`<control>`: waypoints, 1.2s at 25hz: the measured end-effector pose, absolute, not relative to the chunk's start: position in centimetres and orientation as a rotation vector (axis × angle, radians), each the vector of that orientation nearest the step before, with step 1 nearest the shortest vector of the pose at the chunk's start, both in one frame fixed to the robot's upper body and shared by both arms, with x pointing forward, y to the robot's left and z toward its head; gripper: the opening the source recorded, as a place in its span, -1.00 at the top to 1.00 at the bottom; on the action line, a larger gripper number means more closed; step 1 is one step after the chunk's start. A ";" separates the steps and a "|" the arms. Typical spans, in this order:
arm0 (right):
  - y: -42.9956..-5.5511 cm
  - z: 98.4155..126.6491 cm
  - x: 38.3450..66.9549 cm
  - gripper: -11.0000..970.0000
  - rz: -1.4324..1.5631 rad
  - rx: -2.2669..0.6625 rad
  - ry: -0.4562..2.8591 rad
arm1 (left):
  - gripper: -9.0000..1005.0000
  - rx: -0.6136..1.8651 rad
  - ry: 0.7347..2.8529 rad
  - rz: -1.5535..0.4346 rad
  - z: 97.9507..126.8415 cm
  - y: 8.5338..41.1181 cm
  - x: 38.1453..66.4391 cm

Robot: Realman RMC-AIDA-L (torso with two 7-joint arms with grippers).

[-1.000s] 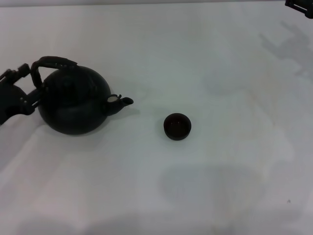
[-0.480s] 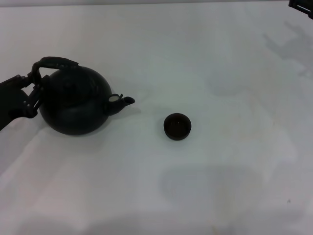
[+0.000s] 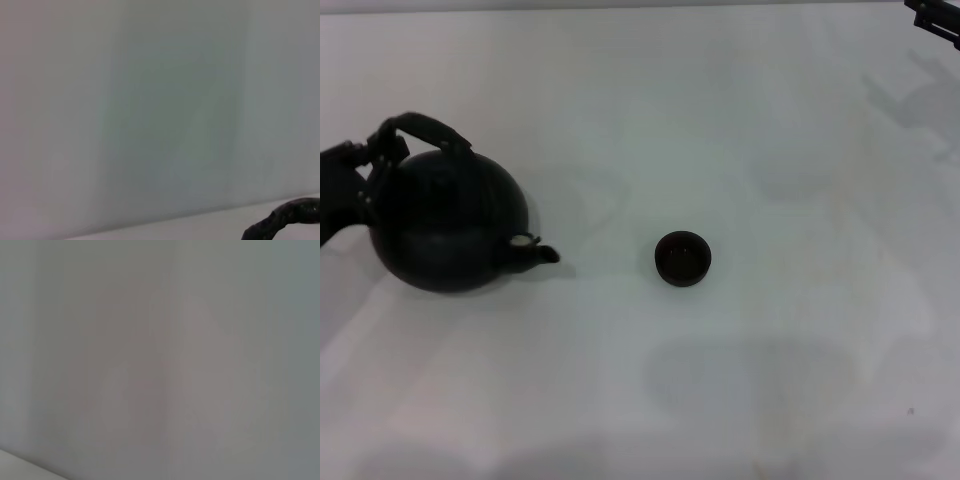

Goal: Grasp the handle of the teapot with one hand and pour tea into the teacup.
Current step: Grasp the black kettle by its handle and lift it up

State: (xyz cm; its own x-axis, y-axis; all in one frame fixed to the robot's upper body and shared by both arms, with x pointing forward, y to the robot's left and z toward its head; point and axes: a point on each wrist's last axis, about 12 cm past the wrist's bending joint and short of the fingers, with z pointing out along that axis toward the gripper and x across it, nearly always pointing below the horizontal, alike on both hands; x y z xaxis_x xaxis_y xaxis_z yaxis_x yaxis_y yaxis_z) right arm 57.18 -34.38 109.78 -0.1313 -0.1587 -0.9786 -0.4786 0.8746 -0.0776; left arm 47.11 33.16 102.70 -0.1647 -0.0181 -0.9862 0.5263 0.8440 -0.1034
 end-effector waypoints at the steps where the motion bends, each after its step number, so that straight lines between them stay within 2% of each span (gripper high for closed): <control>1: -34.4 109.8 57.2 -0.74 0.295 -0.495 1.702 | 0.61 0.398 1.673 -0.502 102.9 33.2 47.3; 10: -34.1 109.6 57.0 -0.74 0.316 -0.506 1.700 | 0.70 0.423 1.645 -0.534 104.6 33.0 49.2; 14: -34.0 109.6 56.9 -0.74 0.333 -0.508 1.696 | 0.71 0.511 1.671 -0.543 105.4 32.1 50.5; 16: -33.9 109.6 56.9 -0.74 0.338 -0.509 1.694 | 0.71 0.602 1.711 -0.516 105.9 30.6 51.8; 30: -34.1 109.0 56.3 -0.74 0.368 -0.493 1.704 | 0.72 0.756 1.786 -0.409 109.4 27.4 55.0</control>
